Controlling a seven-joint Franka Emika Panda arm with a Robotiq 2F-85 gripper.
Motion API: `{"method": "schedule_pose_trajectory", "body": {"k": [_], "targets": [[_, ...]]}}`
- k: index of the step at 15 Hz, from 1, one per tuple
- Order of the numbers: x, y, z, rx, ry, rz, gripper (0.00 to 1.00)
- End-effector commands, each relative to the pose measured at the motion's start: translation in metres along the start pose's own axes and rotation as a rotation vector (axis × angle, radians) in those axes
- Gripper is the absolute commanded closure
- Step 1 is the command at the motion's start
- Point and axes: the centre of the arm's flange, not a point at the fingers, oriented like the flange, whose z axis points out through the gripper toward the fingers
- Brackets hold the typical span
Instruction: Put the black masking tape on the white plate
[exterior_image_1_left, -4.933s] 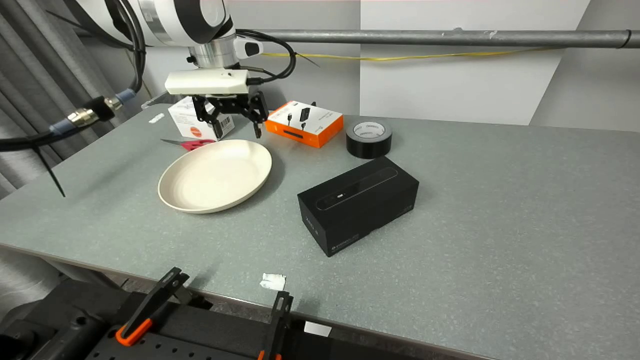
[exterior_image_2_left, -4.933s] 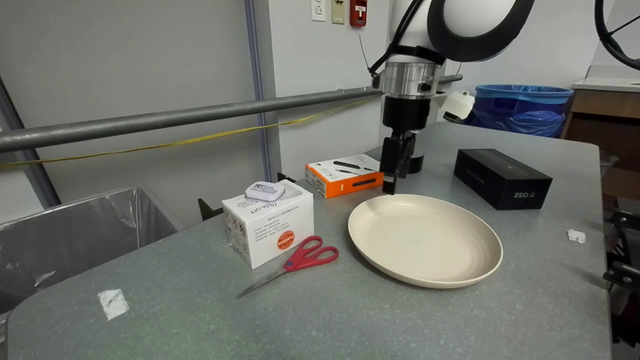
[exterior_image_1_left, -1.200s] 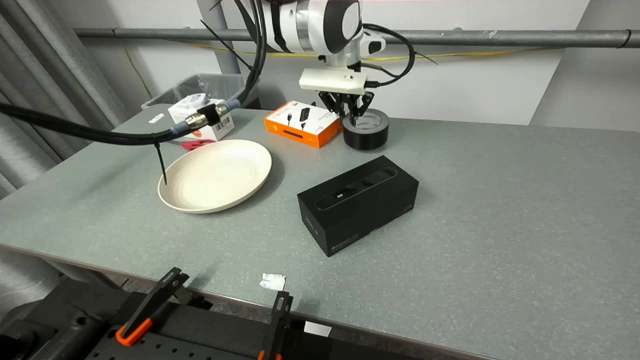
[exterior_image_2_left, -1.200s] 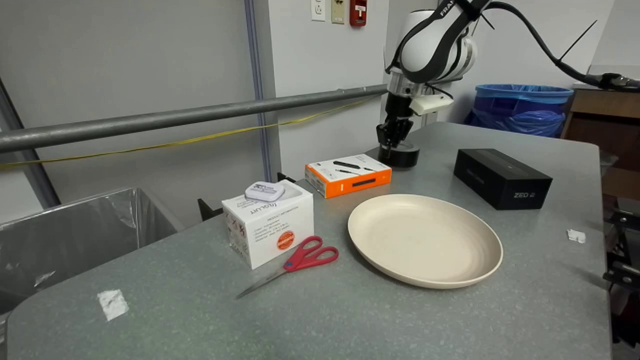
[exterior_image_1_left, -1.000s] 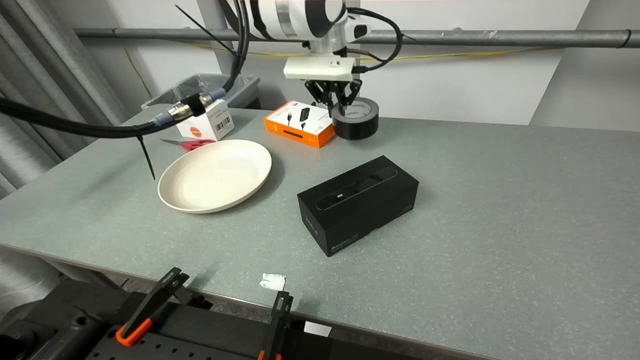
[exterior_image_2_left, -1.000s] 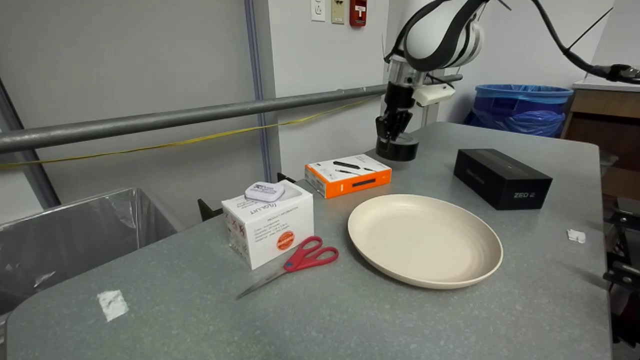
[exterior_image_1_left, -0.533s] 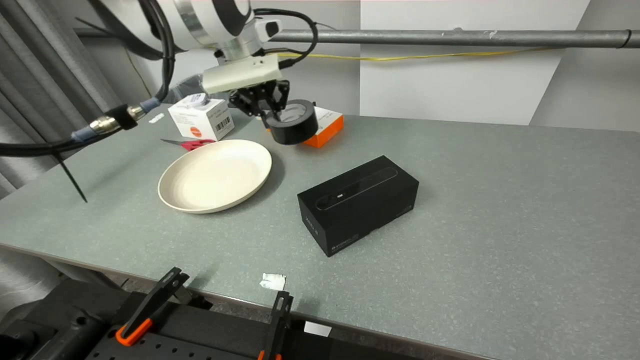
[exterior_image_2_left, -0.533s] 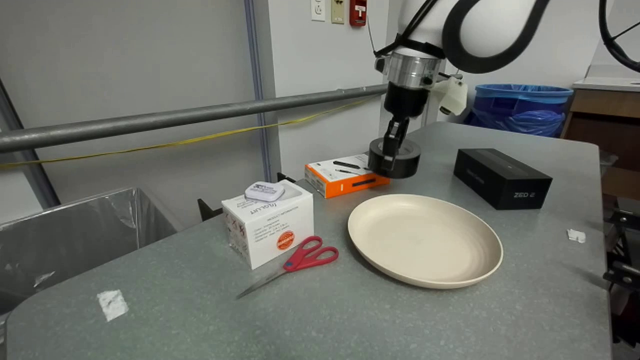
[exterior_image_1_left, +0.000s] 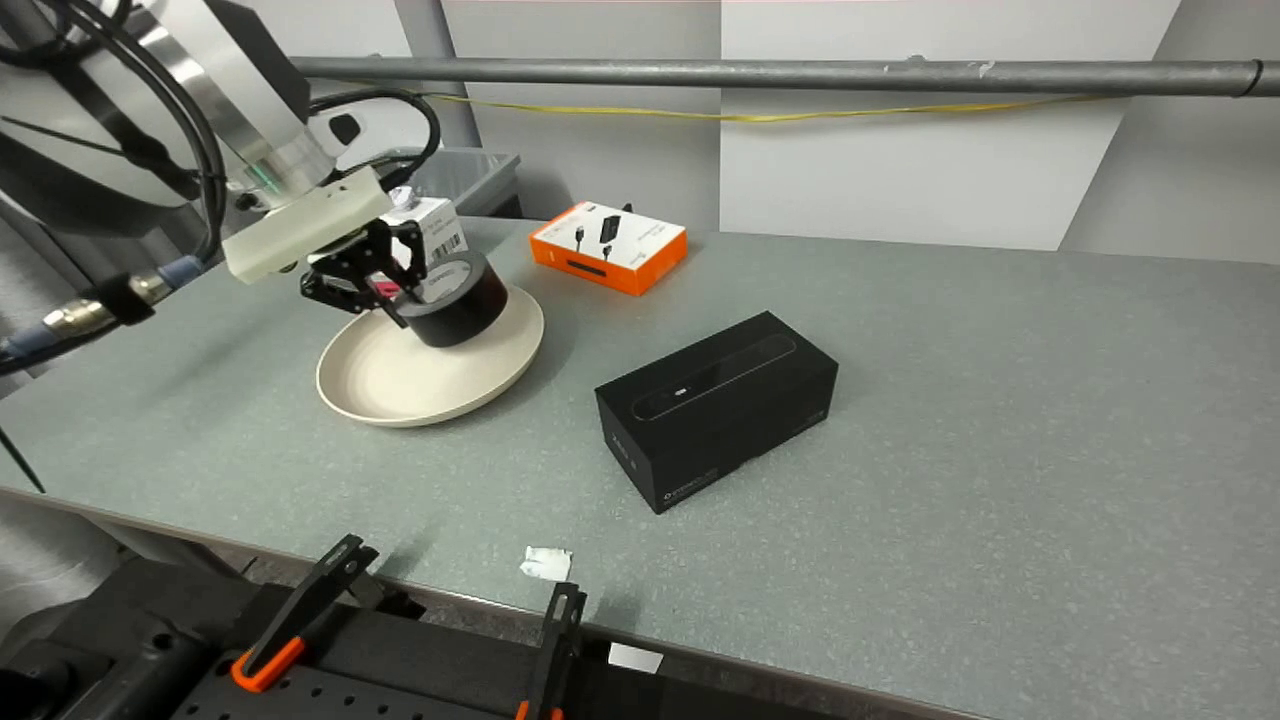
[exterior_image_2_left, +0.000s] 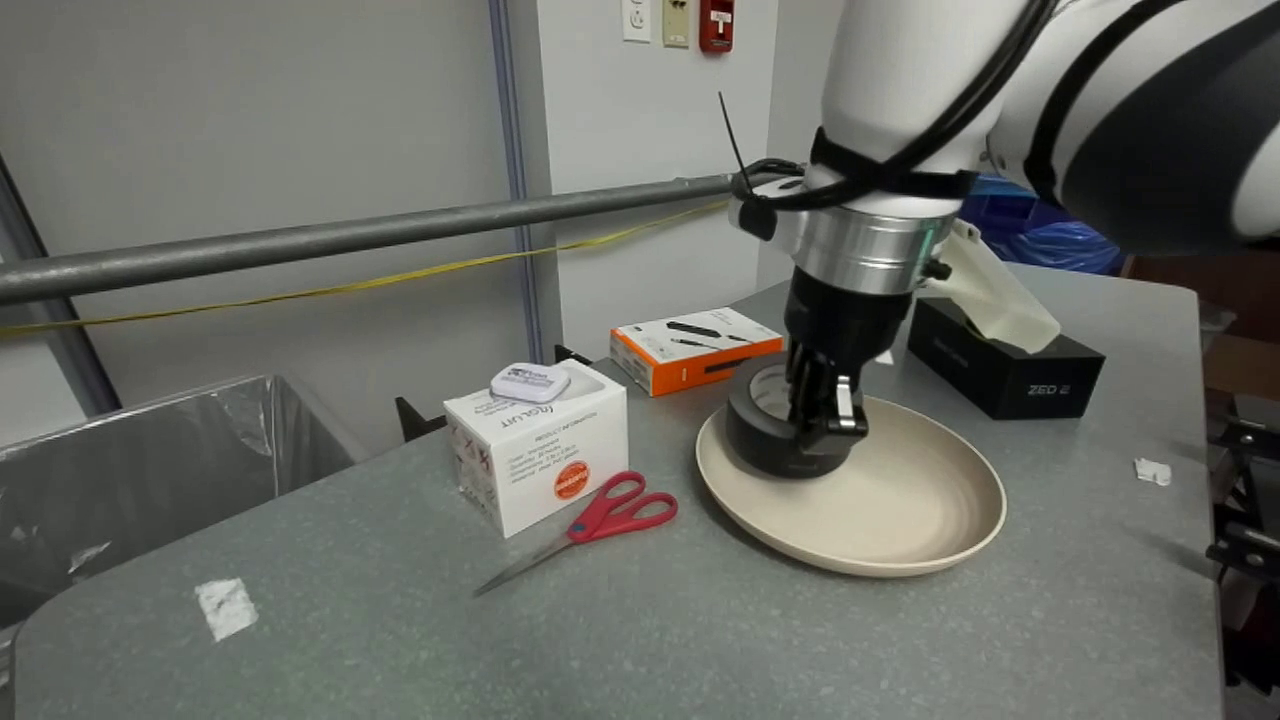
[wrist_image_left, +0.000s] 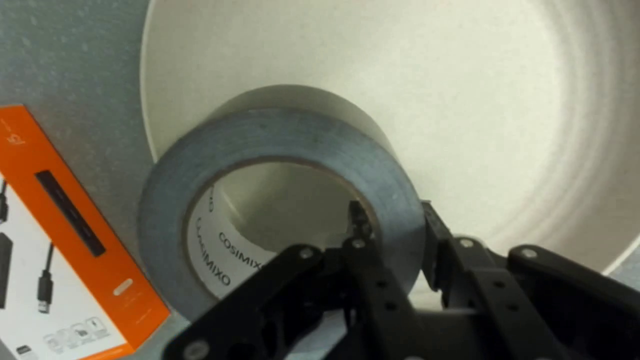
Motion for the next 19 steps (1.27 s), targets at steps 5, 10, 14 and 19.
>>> {"method": "schedule_pose_trajectory", "body": {"k": [5, 10, 14, 19], "targets": [[-0.007, -0.024, -0.002, 0.027, 0.026, -0.055, 0.34], [-0.017, 0.002, -0.011, 0.038, 0.050, -0.014, 0.00], [-0.019, 0.029, -0.017, 0.069, 0.035, 0.063, 0.00], [-0.014, 0.015, -0.001, 0.038, 0.011, 0.041, 0.00]]}}
